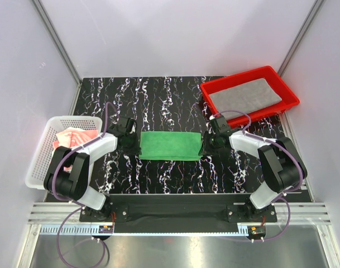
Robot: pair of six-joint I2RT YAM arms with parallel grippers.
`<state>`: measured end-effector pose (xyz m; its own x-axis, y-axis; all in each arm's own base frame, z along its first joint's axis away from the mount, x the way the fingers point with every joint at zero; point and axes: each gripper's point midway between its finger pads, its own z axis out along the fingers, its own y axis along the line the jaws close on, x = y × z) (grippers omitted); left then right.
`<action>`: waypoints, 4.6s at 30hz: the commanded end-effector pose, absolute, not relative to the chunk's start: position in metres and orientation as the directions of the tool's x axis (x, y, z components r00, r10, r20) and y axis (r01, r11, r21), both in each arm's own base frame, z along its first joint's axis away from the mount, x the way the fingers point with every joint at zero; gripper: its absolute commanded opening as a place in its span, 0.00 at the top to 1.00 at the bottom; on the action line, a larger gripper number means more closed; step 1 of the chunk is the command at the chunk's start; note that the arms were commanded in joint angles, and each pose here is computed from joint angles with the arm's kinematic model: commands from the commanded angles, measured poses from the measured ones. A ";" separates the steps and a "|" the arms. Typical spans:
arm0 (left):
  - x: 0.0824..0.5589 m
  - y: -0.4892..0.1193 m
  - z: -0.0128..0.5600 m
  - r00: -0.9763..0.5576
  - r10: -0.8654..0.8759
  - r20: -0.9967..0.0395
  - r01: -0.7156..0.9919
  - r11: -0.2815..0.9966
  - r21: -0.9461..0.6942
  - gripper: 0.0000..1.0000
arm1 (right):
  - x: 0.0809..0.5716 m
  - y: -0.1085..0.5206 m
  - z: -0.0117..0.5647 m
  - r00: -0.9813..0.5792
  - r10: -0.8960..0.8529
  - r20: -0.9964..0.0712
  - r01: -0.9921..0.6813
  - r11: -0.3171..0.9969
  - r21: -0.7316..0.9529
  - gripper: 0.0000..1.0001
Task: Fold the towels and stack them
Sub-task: Fold the towel
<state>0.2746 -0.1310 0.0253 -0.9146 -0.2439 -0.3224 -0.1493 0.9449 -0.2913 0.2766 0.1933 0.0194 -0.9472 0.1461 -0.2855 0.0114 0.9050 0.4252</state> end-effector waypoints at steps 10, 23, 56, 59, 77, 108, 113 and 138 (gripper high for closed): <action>0.287 -0.139 0.049 -0.901 -0.248 -0.357 -0.126 0.935 -0.332 0.93 | 0.277 0.196 0.040 -0.932 0.167 -0.323 -0.002 0.886 0.464 0.61; 0.280 -0.144 0.054 -0.904 -0.246 -0.349 -0.112 0.925 -0.363 0.71 | 0.272 0.198 0.042 -0.934 0.188 -0.304 0.017 0.872 0.489 0.61; 0.267 -0.133 0.034 -0.919 -0.215 -0.330 -0.126 0.954 -0.270 0.73 | 0.264 0.194 0.033 -0.935 0.205 -0.290 0.042 0.875 0.483 0.63; 0.267 -0.134 0.034 -0.919 -0.214 -0.331 -0.124 0.955 -0.271 0.71 | 0.264 0.194 0.033 -0.936 0.202 -0.290 0.039 0.875 0.483 0.63; 0.266 -0.148 0.029 -0.929 -0.209 -0.306 -0.106 0.941 -0.322 0.77 | 0.264 0.194 0.032 -0.937 0.195 -0.291 0.035 0.878 0.478 0.66; 0.278 -0.134 0.099 -0.900 -0.184 -0.396 -0.086 0.964 -0.252 1.00 | 0.263 0.202 0.096 -0.921 0.154 -0.359 -0.068 0.841 0.536 1.00; 0.265 -0.128 0.079 -0.917 -0.170 -0.361 -0.089 0.969 -0.228 1.00 | 0.247 0.206 0.081 -0.924 0.199 -0.327 -0.040 0.799 0.600 1.00; 0.295 -0.113 0.100 -0.880 -0.148 -0.450 -0.108 0.988 -0.114 0.63 | 0.256 0.191 0.089 -0.889 0.243 -0.388 -0.002 0.845 0.534 0.67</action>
